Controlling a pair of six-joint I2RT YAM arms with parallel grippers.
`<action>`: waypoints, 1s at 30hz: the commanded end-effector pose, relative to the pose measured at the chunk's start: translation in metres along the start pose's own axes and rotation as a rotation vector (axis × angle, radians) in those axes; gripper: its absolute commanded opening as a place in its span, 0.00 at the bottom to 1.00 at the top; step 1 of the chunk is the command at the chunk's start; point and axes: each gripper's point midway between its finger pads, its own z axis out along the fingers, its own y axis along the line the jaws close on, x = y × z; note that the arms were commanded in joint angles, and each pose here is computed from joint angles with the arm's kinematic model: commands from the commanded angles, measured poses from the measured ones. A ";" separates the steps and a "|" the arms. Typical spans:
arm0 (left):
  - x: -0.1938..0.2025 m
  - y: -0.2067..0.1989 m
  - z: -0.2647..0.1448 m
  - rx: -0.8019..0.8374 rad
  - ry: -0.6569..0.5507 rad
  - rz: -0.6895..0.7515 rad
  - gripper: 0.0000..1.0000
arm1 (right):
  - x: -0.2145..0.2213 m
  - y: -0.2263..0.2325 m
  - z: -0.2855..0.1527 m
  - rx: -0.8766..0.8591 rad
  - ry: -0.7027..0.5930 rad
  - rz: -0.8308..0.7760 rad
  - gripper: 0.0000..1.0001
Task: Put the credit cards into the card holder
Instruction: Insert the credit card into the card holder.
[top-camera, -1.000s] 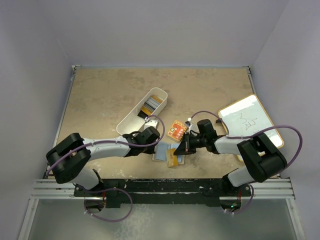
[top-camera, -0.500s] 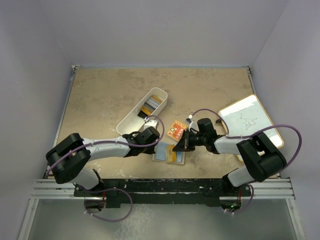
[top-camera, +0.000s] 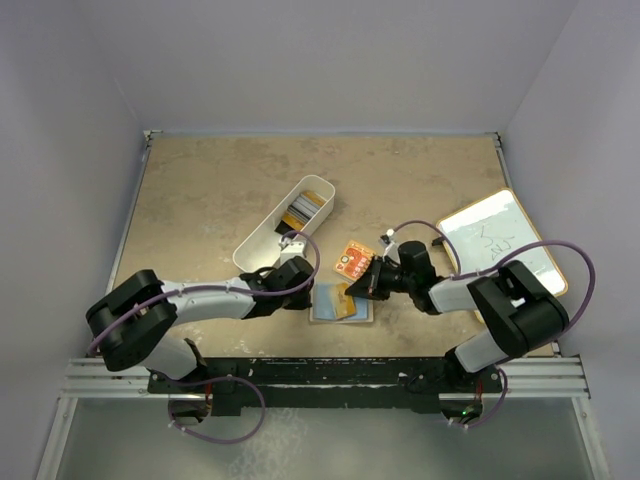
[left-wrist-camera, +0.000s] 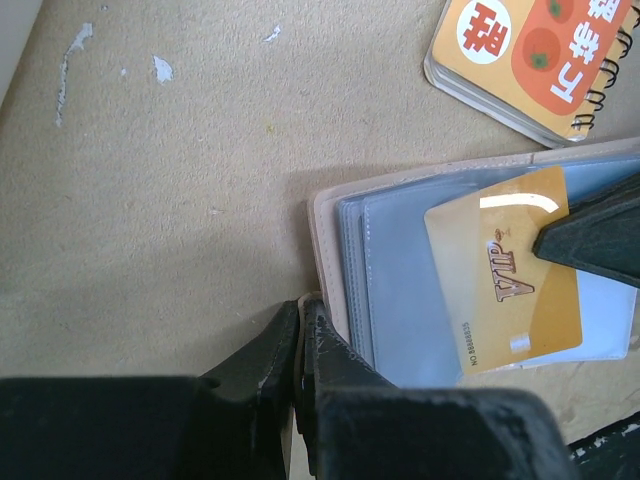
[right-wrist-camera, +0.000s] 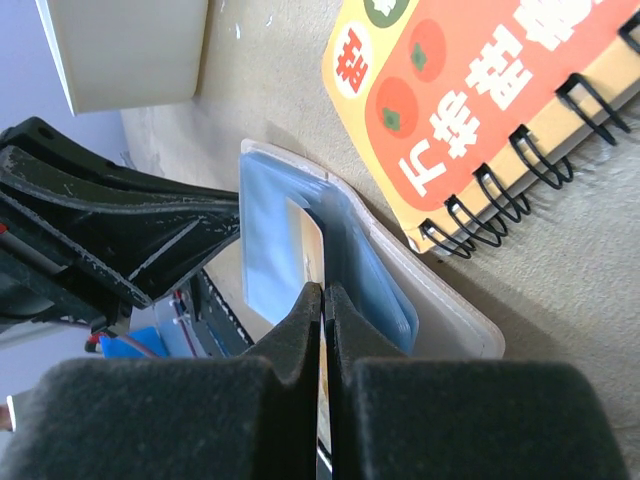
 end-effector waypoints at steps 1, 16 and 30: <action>0.040 0.006 -0.003 0.013 0.143 -0.028 0.00 | -0.011 0.000 0.006 0.007 -0.090 0.005 0.00; 0.039 -0.018 -0.008 0.131 0.148 -0.141 0.00 | -0.008 0.000 0.008 0.027 -0.186 0.049 0.00; 0.034 -0.020 -0.007 0.142 0.120 -0.182 0.00 | 0.014 -0.001 0.014 0.067 -0.084 -0.013 0.21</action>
